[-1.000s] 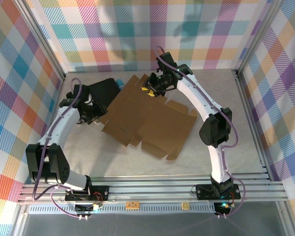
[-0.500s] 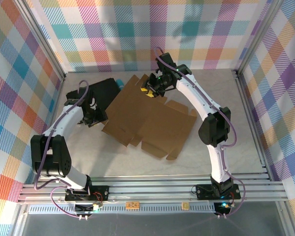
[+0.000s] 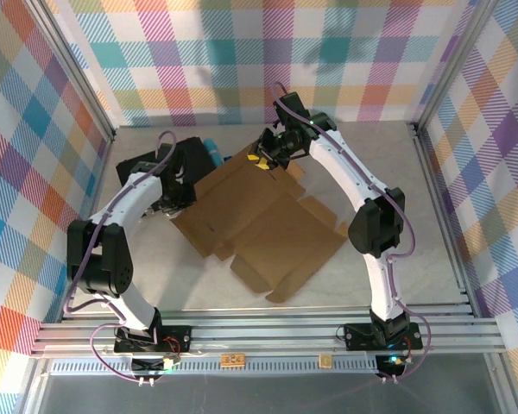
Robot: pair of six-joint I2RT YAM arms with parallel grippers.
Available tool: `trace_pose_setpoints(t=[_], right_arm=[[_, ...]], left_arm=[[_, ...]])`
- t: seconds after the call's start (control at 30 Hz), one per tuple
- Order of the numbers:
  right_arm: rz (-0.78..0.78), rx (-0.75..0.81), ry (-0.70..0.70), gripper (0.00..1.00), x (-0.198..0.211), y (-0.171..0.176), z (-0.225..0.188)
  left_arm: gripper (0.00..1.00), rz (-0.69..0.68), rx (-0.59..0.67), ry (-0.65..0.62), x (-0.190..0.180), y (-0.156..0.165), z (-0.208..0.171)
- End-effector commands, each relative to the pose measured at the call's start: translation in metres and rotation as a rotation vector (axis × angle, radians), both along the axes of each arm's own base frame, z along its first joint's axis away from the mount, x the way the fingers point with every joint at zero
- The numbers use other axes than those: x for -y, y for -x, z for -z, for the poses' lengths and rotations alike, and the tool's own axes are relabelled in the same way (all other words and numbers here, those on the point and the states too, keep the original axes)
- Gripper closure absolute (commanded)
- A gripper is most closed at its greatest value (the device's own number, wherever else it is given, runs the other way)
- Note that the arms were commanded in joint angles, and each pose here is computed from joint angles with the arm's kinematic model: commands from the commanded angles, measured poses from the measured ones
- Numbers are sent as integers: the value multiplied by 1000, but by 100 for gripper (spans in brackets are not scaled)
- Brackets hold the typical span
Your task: Fold the paper box
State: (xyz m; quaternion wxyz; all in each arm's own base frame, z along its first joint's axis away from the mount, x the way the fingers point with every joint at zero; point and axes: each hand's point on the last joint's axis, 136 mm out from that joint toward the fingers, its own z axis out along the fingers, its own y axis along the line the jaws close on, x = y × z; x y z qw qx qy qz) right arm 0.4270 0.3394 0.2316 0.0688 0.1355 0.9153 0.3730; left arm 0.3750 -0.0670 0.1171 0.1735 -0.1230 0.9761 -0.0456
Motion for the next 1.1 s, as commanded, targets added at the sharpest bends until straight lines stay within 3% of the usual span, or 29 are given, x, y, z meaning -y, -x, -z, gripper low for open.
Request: trace_pose_setpoints(t=[0.0, 0.23, 0.43, 0.53, 0.8, 1.07], right_arm=[[21, 23, -6, 72, 8, -3, -13], [120, -13, -32, 71, 27, -4, -17], [371, -92, -155, 42, 27, 2, -26], [488, -140, -182, 32, 19, 3, -17], [549, -142, -166, 31, 7, -28, -13], [574, -188, -125, 40, 8, -29, 1]], left_arm=[[100, 48, 29, -135, -1, -1, -17], [100, 175, 194, -224, 30, -16, -57], [100, 216, 353, -256, 54, -16, -80], [100, 229, 414, -260, 63, -16, -90], [100, 261, 544, -272, 84, -17, -118], [100, 293, 627, -289, 100, -14, -137]])
